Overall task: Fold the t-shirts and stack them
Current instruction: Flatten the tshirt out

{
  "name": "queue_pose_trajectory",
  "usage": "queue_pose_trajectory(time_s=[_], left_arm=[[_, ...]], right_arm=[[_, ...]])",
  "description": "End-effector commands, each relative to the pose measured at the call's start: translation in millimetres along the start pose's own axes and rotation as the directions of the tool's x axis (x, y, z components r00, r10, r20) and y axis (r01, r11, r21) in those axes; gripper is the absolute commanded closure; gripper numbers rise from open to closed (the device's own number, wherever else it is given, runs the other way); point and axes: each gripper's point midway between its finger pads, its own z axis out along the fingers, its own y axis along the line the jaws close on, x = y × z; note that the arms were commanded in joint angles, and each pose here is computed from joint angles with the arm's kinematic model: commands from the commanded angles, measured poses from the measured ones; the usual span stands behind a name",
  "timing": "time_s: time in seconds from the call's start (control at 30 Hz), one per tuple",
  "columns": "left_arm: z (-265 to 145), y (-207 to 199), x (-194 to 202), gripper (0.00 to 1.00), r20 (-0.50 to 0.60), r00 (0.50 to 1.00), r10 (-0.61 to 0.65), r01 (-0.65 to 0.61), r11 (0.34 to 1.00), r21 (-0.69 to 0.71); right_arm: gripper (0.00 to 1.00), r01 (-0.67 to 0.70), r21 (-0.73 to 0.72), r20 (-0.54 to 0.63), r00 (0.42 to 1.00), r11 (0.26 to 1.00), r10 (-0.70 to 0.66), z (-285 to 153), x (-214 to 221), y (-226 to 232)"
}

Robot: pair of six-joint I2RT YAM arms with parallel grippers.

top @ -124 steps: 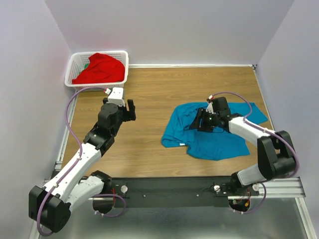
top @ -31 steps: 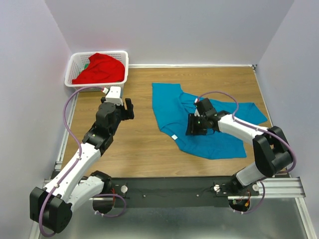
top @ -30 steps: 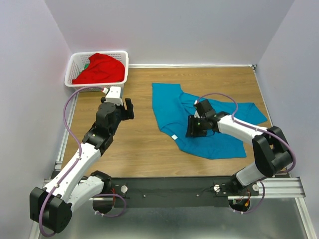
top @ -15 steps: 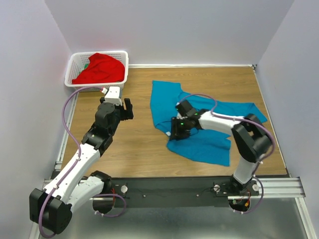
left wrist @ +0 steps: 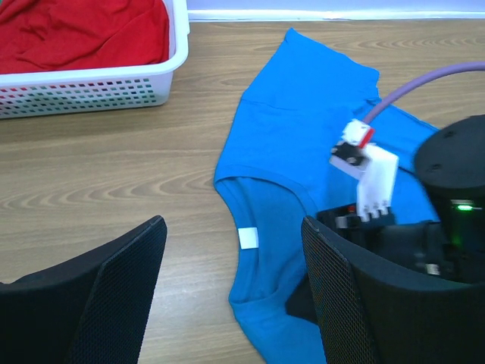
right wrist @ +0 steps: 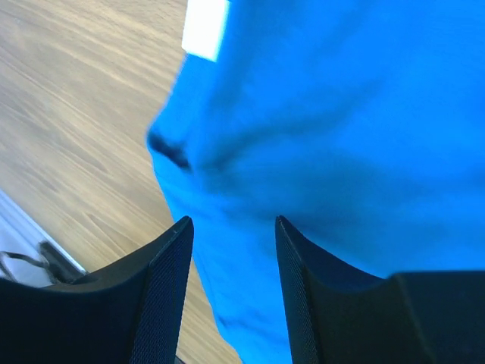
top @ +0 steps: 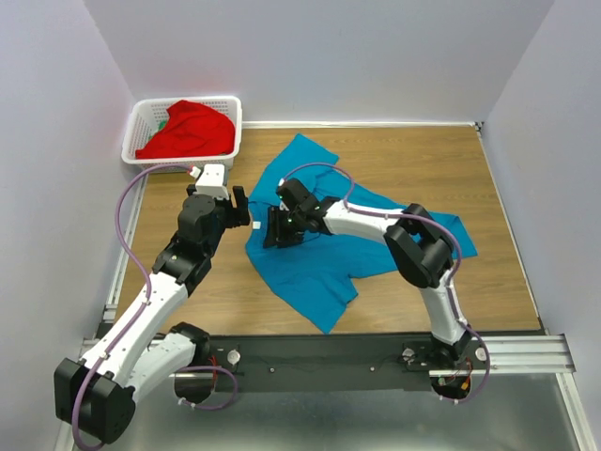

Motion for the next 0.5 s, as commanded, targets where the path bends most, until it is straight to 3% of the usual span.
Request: queue_pose_trajectory(time_s=[0.0, 0.2, 0.23, 0.3, 0.47], left_arm=[[-1, -4, -5, 0.2, 0.017, 1.0, -0.017, 0.017, 1.0, 0.026], [4, -34, 18, 0.2, -0.096, 0.993, -0.069, 0.084, 0.983, 0.165], [5, -42, 27, 0.2, -0.137, 0.988, -0.072, 0.099, 0.975, 0.198], [7, -49, 43, 0.2, -0.195, 0.979, -0.059, 0.104, 0.968, 0.228], [11, -42, 51, 0.2, -0.214, 0.976, -0.038, 0.081, 0.977, 0.197]], right_arm=[[0.45, 0.047, 0.102, 0.107, 0.993, 0.994, -0.058, -50, -19, -21], [0.46, -0.096, 0.278, 0.228, 0.973, 0.956, 0.032, -151, -24, -131], [0.46, -0.168, 0.279, 0.31, 0.948, 0.945, 0.077, -183, -40, -154], [0.47, -0.244, 0.296, 0.333, 0.932, 0.924, 0.139, -203, -30, -192], [0.5, -0.486, 0.298, 0.466, 0.825, 0.822, 0.319, -257, -37, -283]])
